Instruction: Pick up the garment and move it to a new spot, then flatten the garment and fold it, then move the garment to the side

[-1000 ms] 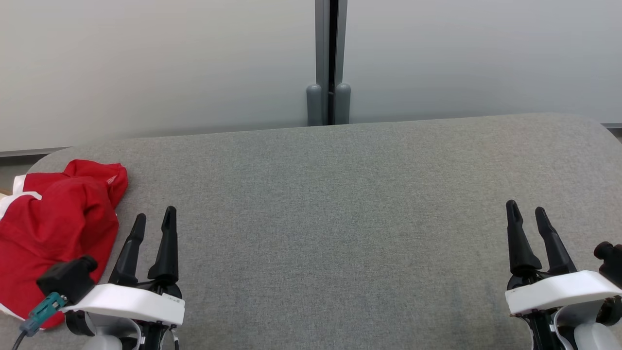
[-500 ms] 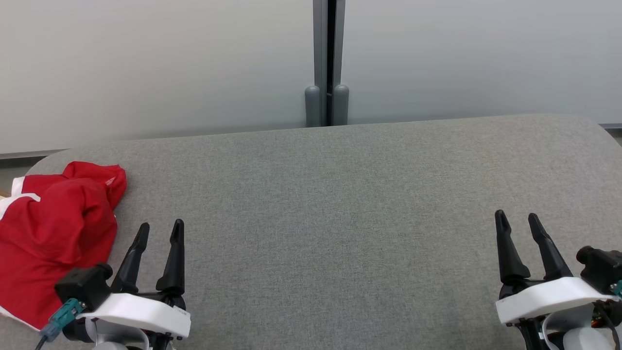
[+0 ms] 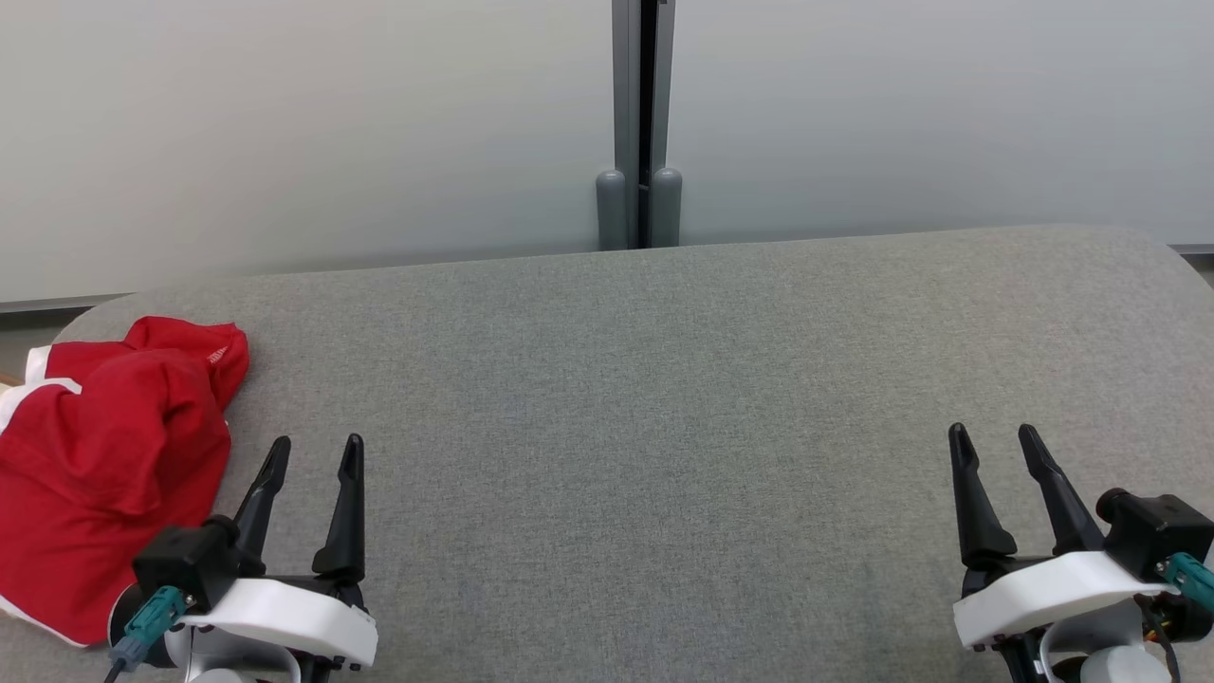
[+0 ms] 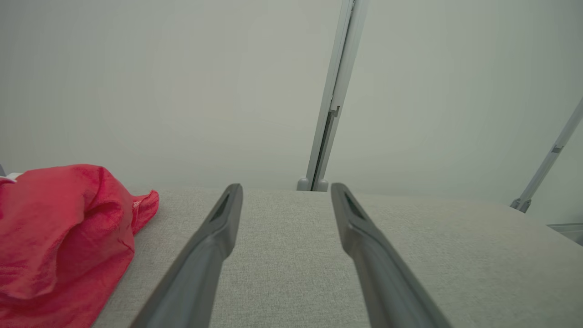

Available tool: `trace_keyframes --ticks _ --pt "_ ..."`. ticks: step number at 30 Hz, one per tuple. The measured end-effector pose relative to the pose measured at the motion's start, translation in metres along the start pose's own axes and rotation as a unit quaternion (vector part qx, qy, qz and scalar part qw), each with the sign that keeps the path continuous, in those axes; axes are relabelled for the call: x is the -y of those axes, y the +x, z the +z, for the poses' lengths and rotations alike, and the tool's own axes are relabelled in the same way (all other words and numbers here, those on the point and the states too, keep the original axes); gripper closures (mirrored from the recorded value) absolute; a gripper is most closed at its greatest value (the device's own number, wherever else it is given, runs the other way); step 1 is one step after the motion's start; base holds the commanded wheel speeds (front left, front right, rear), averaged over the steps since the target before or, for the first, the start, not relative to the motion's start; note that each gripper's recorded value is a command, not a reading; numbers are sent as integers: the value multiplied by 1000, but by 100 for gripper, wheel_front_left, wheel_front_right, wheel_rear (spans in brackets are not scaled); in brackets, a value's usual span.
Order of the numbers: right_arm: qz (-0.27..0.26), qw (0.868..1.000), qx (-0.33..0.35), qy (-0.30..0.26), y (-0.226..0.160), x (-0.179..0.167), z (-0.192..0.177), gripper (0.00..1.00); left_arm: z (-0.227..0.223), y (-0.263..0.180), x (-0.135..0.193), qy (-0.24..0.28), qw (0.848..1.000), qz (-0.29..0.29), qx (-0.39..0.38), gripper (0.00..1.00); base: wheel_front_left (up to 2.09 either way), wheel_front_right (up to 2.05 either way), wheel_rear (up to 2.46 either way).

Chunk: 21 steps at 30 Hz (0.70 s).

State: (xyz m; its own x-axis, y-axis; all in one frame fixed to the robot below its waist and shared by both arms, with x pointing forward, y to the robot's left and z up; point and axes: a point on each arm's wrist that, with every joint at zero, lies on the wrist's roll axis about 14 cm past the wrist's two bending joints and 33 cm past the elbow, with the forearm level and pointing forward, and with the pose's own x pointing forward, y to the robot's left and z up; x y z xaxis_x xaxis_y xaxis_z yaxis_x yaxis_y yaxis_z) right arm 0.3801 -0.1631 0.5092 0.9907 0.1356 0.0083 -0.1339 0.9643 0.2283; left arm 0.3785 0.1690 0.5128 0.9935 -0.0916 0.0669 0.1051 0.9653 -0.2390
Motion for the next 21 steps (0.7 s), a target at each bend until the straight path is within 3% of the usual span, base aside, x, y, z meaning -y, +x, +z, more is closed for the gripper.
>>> trace_keyframes --ticks 21 --pt "20 998 -9 -54 -1 -13 -3 0 -11 -3 -5 63 998 7 -9 0 0 0 0"
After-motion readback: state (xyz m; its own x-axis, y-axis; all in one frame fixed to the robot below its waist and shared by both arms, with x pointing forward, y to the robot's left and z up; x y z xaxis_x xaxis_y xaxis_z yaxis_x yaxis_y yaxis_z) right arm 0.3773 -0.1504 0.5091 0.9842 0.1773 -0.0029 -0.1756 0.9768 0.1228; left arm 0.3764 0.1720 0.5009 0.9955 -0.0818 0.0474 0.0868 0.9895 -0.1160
